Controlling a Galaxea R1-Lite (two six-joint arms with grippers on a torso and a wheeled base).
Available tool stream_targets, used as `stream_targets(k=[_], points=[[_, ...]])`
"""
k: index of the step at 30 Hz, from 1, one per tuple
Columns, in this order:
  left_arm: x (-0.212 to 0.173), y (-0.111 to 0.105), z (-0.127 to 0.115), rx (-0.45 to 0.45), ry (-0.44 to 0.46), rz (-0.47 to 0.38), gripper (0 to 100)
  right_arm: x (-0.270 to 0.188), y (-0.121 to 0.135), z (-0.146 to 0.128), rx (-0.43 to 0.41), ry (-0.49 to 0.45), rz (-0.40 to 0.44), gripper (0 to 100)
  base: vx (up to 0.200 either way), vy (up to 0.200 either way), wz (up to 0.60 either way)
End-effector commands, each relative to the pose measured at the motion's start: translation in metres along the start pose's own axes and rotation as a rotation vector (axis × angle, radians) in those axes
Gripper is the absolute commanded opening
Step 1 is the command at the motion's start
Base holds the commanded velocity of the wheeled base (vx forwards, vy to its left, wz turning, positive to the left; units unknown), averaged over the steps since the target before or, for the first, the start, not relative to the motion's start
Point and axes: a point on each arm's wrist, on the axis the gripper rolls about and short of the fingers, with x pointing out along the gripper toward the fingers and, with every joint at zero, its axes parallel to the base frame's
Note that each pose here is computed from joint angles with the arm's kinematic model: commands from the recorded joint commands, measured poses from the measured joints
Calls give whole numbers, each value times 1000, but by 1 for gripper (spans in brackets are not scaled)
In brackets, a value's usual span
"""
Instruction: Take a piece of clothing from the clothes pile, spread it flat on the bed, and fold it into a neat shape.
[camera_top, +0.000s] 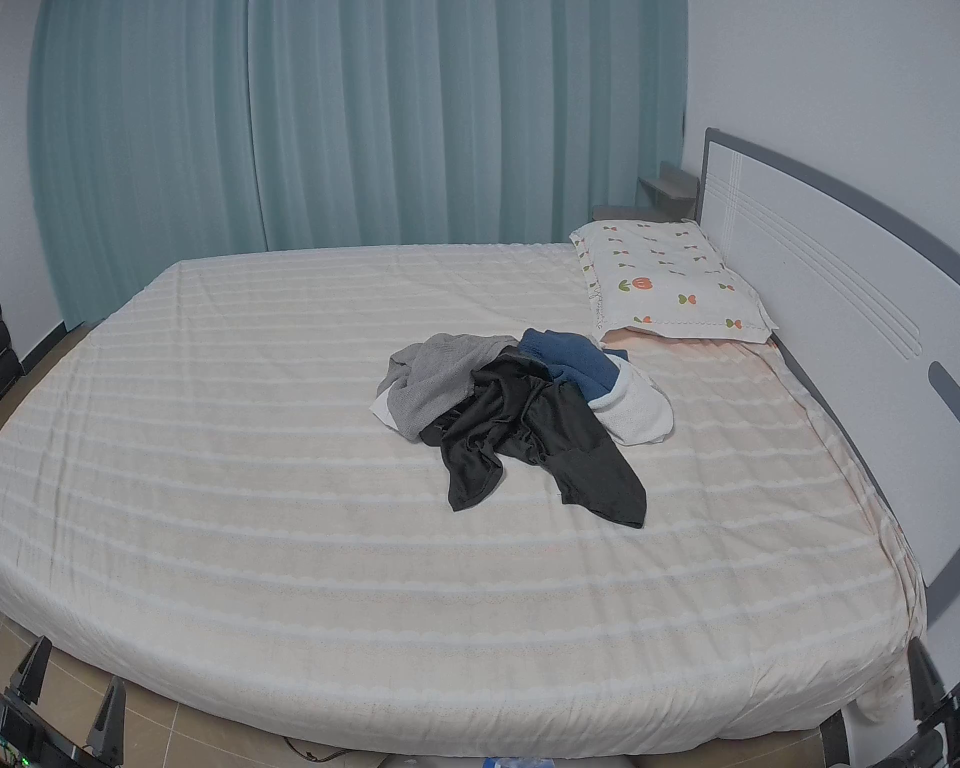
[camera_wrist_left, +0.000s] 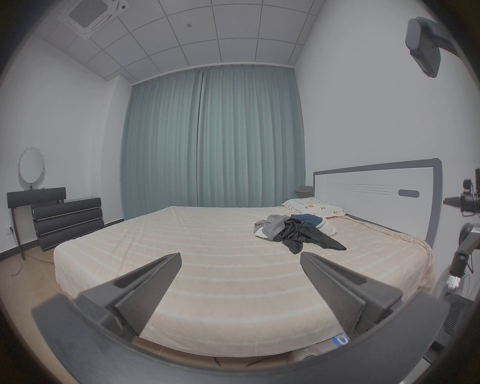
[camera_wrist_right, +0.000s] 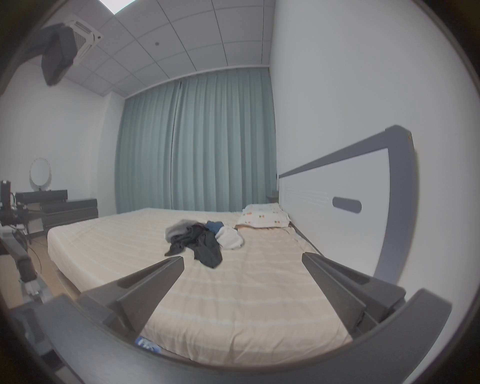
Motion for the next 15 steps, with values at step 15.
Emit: stream_targets(k=[15], points=[[0,0,-5,0,1,1,100,178,16,19,116,668,237,100,0,0,0]])
